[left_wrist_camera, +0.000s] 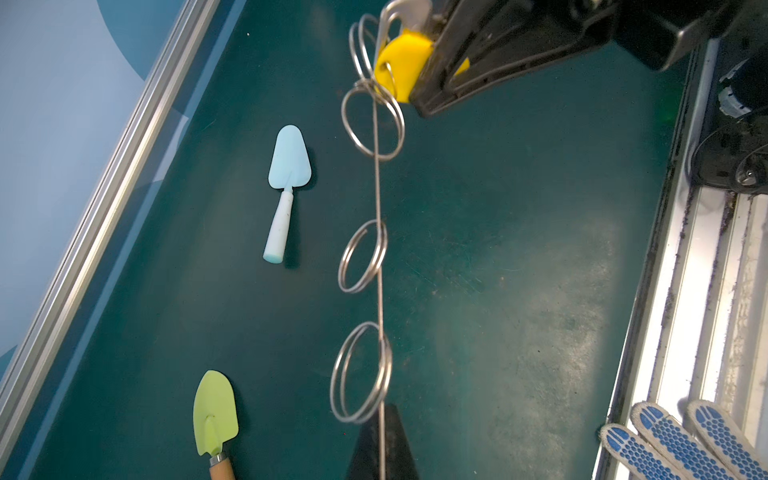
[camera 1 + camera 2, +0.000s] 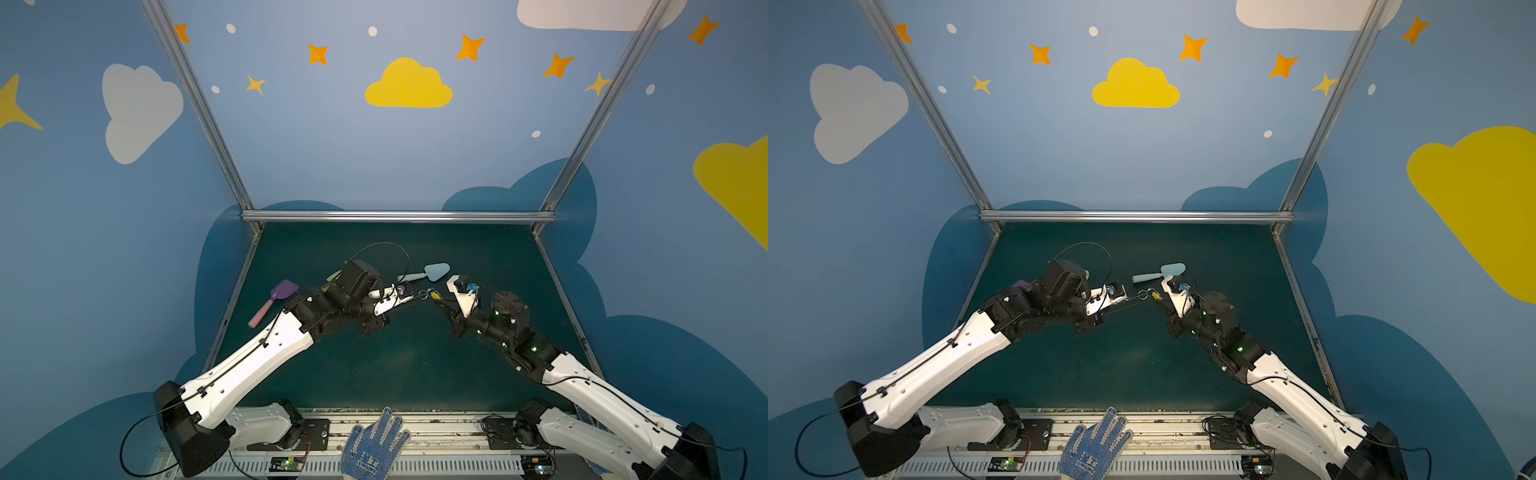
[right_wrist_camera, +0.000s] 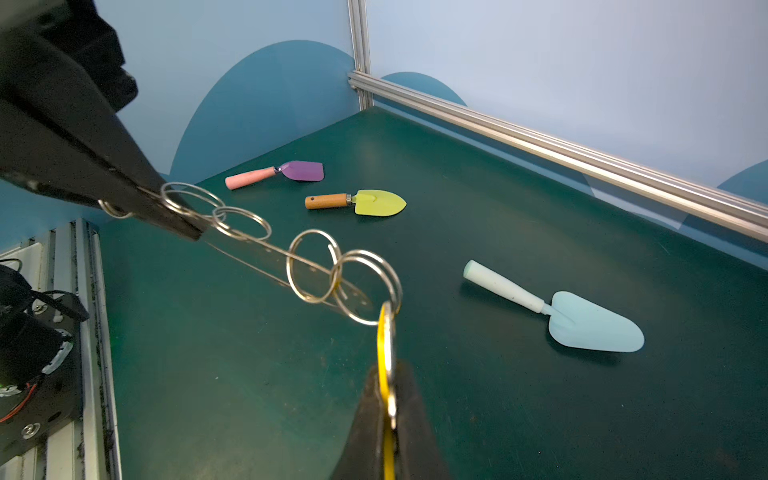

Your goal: Put the keys on the keyring

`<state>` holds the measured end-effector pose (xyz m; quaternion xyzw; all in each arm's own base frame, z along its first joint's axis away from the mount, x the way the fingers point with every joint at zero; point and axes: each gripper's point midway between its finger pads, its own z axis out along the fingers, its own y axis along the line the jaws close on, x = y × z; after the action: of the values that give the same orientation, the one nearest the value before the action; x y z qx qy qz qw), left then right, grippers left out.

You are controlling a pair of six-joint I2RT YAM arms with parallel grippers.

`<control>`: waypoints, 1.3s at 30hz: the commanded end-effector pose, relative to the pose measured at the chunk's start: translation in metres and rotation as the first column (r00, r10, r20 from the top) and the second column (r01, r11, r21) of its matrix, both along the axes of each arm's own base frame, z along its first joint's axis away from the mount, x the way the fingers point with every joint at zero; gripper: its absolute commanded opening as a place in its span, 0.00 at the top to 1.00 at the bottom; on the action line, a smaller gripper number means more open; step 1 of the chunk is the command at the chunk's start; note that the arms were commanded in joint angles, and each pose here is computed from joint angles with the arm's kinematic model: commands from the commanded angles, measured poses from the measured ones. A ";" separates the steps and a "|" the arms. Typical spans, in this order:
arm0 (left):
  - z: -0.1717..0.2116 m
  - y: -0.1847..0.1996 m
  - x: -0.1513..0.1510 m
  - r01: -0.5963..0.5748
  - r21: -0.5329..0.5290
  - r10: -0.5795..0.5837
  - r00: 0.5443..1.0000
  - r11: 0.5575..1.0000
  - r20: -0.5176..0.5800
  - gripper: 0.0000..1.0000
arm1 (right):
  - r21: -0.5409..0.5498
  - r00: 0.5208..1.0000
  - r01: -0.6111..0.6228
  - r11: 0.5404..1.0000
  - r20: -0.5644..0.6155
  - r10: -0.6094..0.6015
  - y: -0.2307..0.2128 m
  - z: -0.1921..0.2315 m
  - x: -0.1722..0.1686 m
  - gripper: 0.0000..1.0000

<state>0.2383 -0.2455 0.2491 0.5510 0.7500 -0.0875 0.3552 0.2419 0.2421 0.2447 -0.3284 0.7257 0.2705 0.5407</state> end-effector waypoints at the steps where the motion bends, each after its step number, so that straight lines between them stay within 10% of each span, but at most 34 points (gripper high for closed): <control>1: -0.005 0.010 -0.005 0.007 0.061 -0.005 0.999 0.998 -0.034 0.96 | 0.000 0.999 0.045 0.999 0.014 -0.045 -0.011 -0.004 0.000 1.00; 26: -0.006 -0.023 -0.051 0.231 -0.043 -0.235 0.961 0.972 -0.143 0.96 | -0.060 0.985 -0.138 0.989 0.100 0.144 0.025 0.011 -0.012 1.00; 39: 0.013 -0.010 -0.053 0.195 -0.162 -0.217 0.968 0.967 -0.126 0.96 | -0.137 0.997 0.042 0.990 0.065 -0.034 0.002 -0.017 0.010 1.00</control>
<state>0.2045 -0.2483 0.2449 0.5758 0.7335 -0.1666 0.3205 0.2345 0.2611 0.2374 -0.3951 0.7011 0.2477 0.5394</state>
